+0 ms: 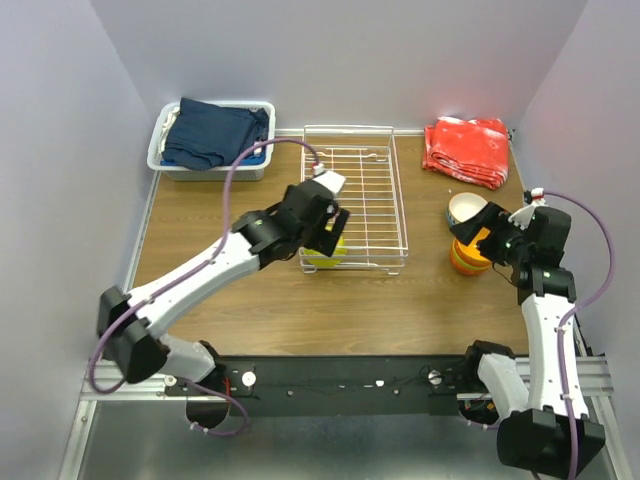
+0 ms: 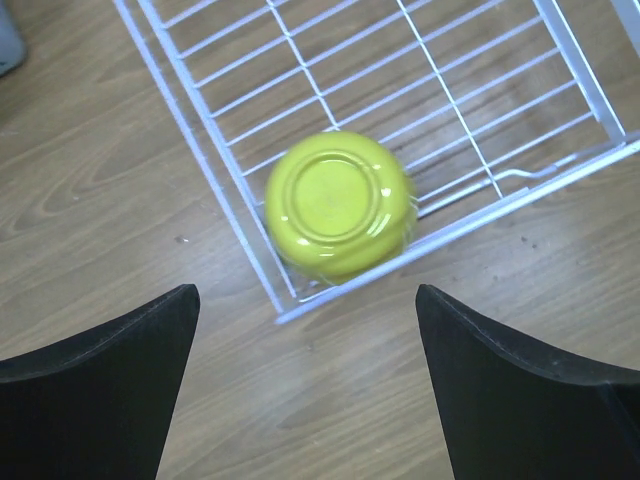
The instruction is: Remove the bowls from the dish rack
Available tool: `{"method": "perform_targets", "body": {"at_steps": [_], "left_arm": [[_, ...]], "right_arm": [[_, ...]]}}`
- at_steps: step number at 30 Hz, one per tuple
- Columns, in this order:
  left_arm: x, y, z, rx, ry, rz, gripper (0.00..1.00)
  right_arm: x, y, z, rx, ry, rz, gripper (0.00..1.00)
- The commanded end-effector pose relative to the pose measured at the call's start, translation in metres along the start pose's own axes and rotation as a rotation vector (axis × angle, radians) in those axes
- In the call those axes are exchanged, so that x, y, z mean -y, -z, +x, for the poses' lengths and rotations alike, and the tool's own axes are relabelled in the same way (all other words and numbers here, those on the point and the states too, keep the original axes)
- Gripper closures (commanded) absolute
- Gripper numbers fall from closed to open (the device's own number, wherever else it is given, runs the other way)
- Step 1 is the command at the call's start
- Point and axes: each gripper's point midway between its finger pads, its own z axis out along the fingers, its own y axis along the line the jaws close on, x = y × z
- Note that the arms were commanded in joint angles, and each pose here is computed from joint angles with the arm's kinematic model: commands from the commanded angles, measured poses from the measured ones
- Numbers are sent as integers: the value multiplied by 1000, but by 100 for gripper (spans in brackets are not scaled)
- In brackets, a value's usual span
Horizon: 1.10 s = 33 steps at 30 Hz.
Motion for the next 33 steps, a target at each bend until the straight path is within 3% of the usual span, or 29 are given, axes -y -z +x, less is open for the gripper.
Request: {"method": "perform_targets", "body": {"at_steps": [1, 10, 13, 15, 19, 24, 33], "left_arm": [[14, -17, 6, -122, -57, -64, 3], [40, -69, 12, -253, -103, -61, 14], [46, -83, 17, -291, -108, -47, 20], [50, -93, 24, -321, -108, -38, 28], [47, -109, 31, -362, -64, -32, 34], [41, -120, 45, -423, -39, -32, 51], [21, -151, 39, -412, 5, -63, 60]], "right_arm": [[-33, 11, -7, 50, 30, -169, 5], [-41, 17, 2, 51, 108, -148, 5], [-41, 16, 8, 44, 118, -147, 5], [-42, 16, 9, 45, 125, -147, 5], [-43, 16, 10, 46, 141, -141, 5], [-44, 17, 10, 48, 152, -137, 5], [-44, 15, 10, 47, 155, -132, 5]]}}
